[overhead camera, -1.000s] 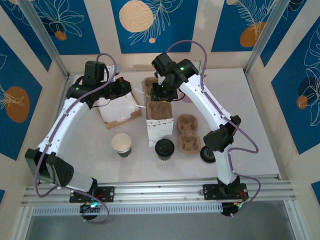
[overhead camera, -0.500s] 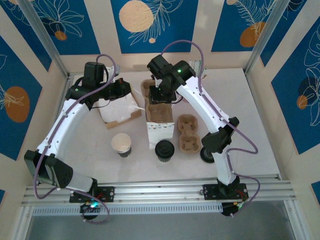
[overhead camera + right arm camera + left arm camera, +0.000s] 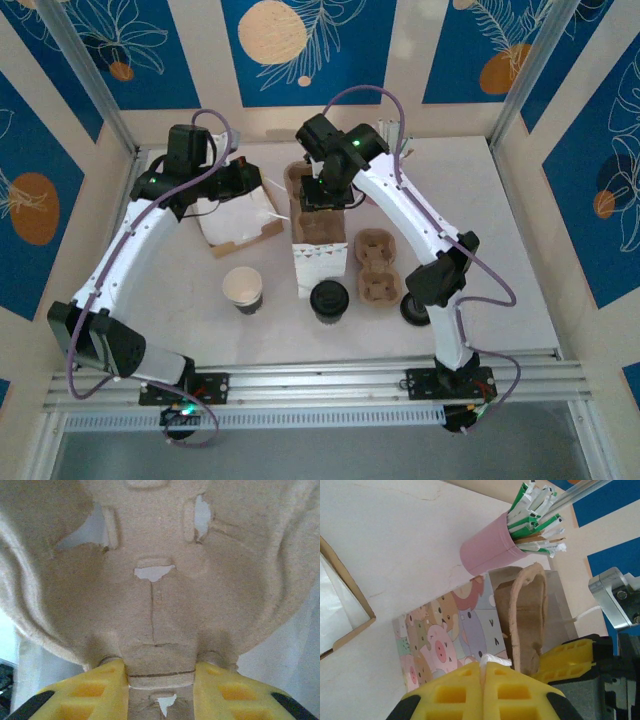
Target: Pack the takeout coffee
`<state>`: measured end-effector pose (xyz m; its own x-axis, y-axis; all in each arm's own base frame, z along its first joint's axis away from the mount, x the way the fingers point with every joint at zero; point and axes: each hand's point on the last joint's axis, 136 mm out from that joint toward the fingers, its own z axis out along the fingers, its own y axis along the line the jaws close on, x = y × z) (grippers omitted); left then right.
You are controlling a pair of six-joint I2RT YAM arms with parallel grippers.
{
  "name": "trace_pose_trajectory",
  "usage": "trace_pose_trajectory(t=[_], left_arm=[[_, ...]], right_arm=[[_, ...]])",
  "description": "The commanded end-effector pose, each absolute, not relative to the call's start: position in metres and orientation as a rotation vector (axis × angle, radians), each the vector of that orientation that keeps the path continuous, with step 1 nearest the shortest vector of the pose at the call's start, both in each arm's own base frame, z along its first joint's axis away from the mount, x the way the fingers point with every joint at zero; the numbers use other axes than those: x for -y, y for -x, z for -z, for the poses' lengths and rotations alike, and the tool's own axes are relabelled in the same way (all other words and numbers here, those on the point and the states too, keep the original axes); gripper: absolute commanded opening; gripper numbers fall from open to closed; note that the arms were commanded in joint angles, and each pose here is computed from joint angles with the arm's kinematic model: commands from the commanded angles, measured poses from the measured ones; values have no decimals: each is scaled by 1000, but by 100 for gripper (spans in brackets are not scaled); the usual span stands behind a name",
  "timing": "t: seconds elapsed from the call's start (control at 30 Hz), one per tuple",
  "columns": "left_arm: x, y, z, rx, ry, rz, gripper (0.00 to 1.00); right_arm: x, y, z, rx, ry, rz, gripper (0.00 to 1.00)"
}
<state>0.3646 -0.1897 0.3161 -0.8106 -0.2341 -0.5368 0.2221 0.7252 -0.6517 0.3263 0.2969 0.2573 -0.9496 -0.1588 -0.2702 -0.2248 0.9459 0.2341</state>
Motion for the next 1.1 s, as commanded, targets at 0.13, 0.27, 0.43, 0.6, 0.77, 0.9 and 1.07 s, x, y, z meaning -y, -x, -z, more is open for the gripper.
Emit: trace_pose_trajectory(t=[0.13,0.27,0.43,0.6,0.77,0.9,1.07], left_arm=[[178,-365,-323,-2287,45,929,0],[176,-365,-324,-2279,61,925,0],[173,-364,-325,-2272,66,908,14],[162,-363,-344,-2240,34,808,65],[150,-369,-370,-2189,-25,688,91],[148,-382,-386,-2166,-101,623,100],[166,-403,-373,-2226,-198,661,100]], right_arm=[[-297,-306,-279,-2813,373,-481,35],[-293,-300,-282,-2812,383,-487,35],[-291,-300,-282,-2819,371,-518,35],[-285,-301,-278,-2852,353,-488,35],[-285,-301,-279,-2861,354,-489,35],[-278,-301,-279,-2873,340,-466,35],[-272,-303,-279,-2884,323,-455,35]])
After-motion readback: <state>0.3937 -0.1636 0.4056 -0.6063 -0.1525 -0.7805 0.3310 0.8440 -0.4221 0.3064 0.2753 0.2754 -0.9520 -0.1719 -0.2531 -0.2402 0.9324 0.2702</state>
